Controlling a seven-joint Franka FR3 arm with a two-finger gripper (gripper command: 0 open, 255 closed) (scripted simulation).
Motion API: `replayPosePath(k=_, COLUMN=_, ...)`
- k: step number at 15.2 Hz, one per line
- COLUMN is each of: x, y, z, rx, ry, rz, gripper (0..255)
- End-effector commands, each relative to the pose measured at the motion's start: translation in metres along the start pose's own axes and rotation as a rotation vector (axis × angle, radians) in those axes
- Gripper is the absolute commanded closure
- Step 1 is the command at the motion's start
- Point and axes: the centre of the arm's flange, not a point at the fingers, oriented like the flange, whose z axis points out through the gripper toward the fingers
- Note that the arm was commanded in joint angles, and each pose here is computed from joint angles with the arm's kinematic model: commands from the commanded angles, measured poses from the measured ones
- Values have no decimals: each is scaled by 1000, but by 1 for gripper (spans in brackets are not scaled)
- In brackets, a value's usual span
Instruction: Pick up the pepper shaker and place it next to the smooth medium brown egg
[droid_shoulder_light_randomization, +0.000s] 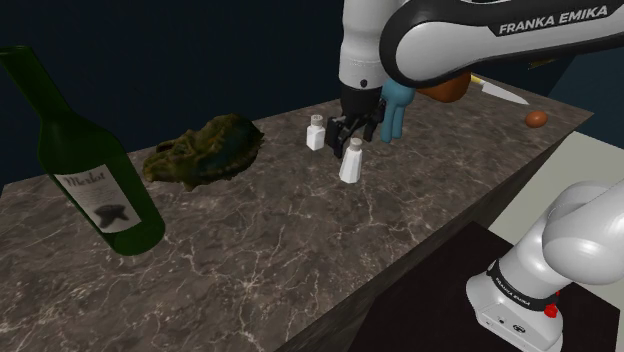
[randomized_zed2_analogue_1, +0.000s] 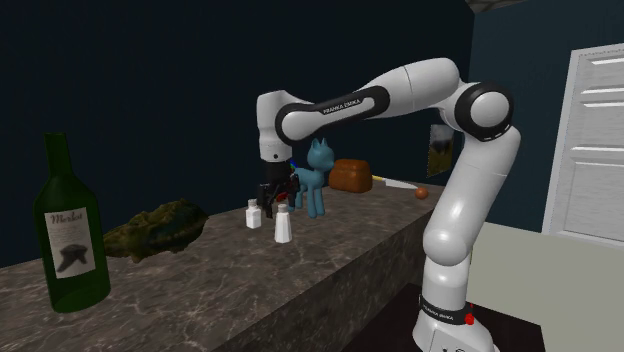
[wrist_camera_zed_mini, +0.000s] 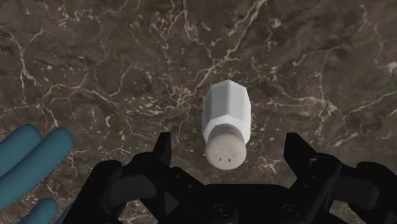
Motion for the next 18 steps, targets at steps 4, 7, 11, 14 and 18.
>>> replayPosePath(k=4, x=0, y=0, z=4, rx=0, ry=0, rz=0, gripper=0)
replayPosePath(k=7, x=0, y=0, z=4, rx=0, ry=0, rz=0, gripper=0)
replayPosePath(k=11, x=0, y=0, z=4, rx=0, ry=0, rz=0, gripper=255)
replayPosePath(k=14, x=0, y=0, z=4, rx=0, ry=0, rz=0, gripper=255)
replayPosePath(k=18, x=1, y=0, z=-1, rx=0, ry=0, rz=0, gripper=255)
